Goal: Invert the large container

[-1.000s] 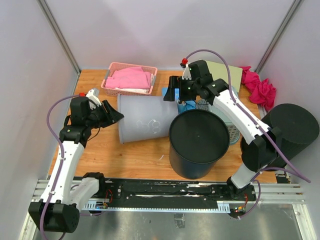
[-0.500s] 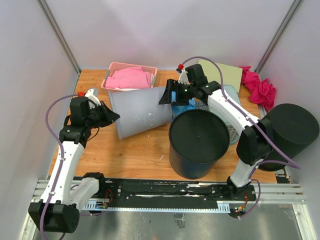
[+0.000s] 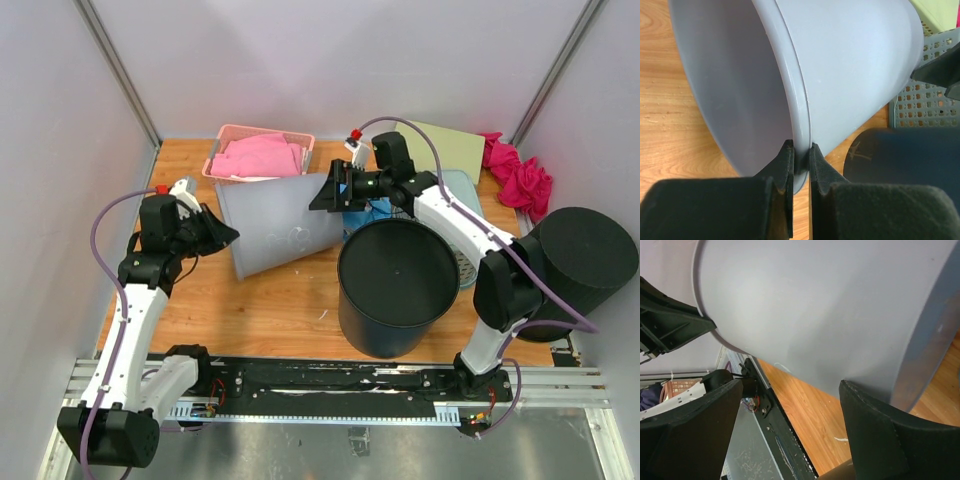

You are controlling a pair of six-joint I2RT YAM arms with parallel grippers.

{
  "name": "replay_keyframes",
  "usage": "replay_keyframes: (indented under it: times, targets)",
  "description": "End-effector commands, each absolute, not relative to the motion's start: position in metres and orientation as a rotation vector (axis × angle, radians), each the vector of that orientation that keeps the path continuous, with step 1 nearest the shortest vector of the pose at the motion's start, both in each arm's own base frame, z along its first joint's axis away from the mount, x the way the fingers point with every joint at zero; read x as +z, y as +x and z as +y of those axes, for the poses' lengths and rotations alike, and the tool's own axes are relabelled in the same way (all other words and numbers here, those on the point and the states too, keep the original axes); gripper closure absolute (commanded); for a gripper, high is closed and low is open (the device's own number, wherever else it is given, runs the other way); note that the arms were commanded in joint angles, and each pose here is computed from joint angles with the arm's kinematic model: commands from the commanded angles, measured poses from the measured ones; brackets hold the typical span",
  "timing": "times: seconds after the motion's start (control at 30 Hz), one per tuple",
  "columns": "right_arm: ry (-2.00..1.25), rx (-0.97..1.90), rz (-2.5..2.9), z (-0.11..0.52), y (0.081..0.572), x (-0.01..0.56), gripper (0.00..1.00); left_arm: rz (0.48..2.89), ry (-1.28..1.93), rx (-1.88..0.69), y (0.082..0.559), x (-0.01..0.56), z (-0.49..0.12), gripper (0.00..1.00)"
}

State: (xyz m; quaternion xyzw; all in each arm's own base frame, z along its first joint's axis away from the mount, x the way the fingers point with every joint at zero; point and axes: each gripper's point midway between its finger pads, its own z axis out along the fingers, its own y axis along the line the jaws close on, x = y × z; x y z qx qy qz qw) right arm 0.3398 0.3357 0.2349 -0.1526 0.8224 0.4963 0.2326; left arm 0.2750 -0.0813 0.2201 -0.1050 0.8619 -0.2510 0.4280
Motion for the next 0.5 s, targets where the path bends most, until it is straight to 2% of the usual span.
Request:
replay_keyframes:
  times: [0.0, 0.27, 0.47]
  targets:
    - [-0.317, 1.238, 2.205, 0.31, 0.357, 0.25, 0.19, 2.247, -0.273, -0.579, 0.258, 0.197, -0.076, 1.0]
    - [-0.192, 1.063, 2.251, 0.273, 0.395, 0.233, 0.16, 2.247, -0.266, -0.571, 0.257, 0.198, -0.075, 1.0]
    - [-0.266, 1.19, 2.307, 0.293, 0.397, 0.215, 0.16, 2.245, -0.253, -0.587, 0.256, 0.199, -0.077, 1.0]
